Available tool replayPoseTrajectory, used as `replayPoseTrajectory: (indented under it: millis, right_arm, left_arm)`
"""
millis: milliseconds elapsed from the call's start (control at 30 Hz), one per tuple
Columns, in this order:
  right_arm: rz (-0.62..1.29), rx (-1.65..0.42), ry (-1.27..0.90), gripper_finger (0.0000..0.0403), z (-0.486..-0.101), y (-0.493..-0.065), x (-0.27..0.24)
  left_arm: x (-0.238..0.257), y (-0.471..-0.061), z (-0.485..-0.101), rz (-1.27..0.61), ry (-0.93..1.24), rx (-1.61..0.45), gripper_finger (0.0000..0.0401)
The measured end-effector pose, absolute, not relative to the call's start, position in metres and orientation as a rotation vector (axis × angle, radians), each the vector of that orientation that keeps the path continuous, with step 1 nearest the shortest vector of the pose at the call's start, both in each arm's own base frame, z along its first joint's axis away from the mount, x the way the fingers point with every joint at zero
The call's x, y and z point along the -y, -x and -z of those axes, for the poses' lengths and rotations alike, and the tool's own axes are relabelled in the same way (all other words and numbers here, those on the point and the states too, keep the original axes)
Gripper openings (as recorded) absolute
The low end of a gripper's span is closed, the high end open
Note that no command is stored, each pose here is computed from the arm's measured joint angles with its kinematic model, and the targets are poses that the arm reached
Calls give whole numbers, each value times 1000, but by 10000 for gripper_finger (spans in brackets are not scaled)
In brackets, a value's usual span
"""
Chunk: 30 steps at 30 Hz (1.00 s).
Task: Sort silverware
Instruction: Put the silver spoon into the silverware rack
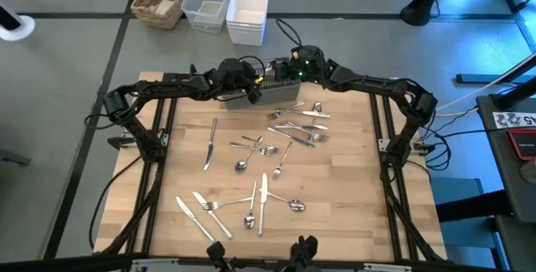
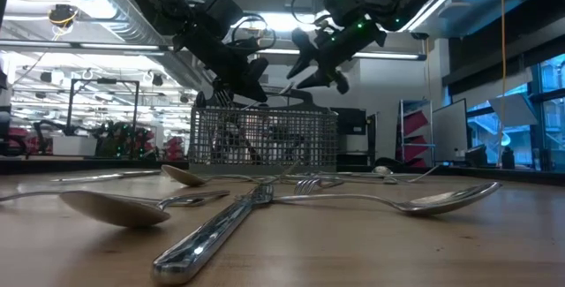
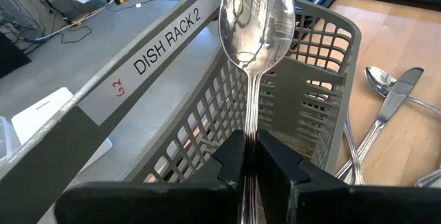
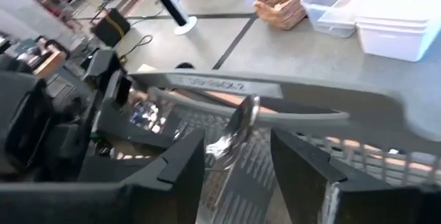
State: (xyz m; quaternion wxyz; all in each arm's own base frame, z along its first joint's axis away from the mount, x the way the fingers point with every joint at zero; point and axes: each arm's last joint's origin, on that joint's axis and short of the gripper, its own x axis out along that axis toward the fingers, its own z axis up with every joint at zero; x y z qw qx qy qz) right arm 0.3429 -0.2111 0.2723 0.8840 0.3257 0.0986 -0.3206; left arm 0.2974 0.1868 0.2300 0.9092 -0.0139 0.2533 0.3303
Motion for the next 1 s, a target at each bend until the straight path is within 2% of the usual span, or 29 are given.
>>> replayPoseTrajectory:
  millis: [133,400,500,700,833,1000]
  right_arm:
    - [705,-185,-665,166,-270,-345,214]
    - [598,-150,-726,160,-251,-360,219]
    - [600,-153,-723,129,-250,-360,220]
    - [614,-133,-670,16,-253,-361,221]
    - [612,-132,-658,23,-253,-361,220]
    - [604,-140,-603,8,-254,-361,221]
  left_arm:
    - [-187,-297,-230,-681,29,-522,19]
    - [-185,-298,-230,-673,12,-527,19]
    - [-185,-299,-230,-671,12,-526,19]
    - [-185,-299,-231,-677,14,-517,20]
    - [-185,-299,-231,-675,9,-520,20]
    - [-185,-299,-231,-681,30,-512,28]
